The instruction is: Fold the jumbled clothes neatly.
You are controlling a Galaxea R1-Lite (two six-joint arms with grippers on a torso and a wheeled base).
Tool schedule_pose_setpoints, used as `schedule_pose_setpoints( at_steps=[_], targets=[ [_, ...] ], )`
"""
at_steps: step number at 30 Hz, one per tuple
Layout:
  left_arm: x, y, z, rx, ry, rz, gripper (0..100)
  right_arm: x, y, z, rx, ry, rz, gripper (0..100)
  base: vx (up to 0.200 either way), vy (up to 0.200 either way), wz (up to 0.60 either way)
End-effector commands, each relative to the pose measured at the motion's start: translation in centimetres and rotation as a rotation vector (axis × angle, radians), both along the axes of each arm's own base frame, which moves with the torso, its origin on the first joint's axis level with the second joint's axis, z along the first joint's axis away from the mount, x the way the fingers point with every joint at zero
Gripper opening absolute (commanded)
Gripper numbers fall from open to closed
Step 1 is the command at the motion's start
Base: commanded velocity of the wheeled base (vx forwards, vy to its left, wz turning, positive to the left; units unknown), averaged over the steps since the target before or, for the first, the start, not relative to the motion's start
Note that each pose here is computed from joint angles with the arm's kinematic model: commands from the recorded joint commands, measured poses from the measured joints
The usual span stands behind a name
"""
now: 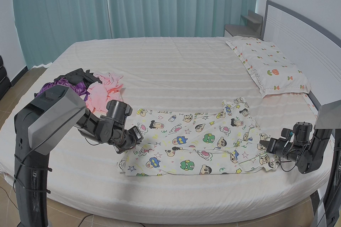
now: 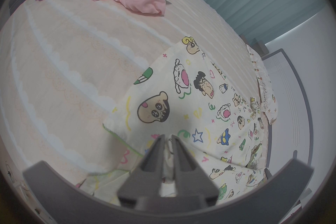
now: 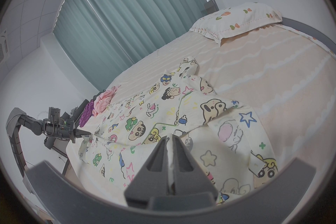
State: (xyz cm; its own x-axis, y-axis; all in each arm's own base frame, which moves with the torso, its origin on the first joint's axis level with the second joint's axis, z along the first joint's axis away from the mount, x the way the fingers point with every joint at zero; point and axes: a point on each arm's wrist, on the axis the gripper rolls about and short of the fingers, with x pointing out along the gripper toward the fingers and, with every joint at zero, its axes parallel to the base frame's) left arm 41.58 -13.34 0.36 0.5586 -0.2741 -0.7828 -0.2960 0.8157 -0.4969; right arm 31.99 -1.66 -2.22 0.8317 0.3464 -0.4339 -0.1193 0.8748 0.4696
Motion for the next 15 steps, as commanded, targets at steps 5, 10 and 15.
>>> schedule_pose_setpoints(
  at_steps=[5, 10, 15],
  targets=[
    [0.5, -0.2, -0.4, -0.002, -0.002, 0.003, 100, 0.0, 0.0, -0.8, -0.01, 0.023, -0.019, 100, 0.0, 0.0, 0.0],
    [0.4, 0.3, 0.3, -0.027, -0.001, 0.052, 100, 0.1, -0.4, -0.1, -0.03, -0.003, -0.064, 100, 0.0, 0.0, 0.0],
    [-1.6, 2.1, 4.3, -0.047, -0.043, 0.058, 100, -0.8, -2.3, 2.8, -0.042, -0.067, -0.142, 100, 0.0, 0.0, 0.0]
  ],
)
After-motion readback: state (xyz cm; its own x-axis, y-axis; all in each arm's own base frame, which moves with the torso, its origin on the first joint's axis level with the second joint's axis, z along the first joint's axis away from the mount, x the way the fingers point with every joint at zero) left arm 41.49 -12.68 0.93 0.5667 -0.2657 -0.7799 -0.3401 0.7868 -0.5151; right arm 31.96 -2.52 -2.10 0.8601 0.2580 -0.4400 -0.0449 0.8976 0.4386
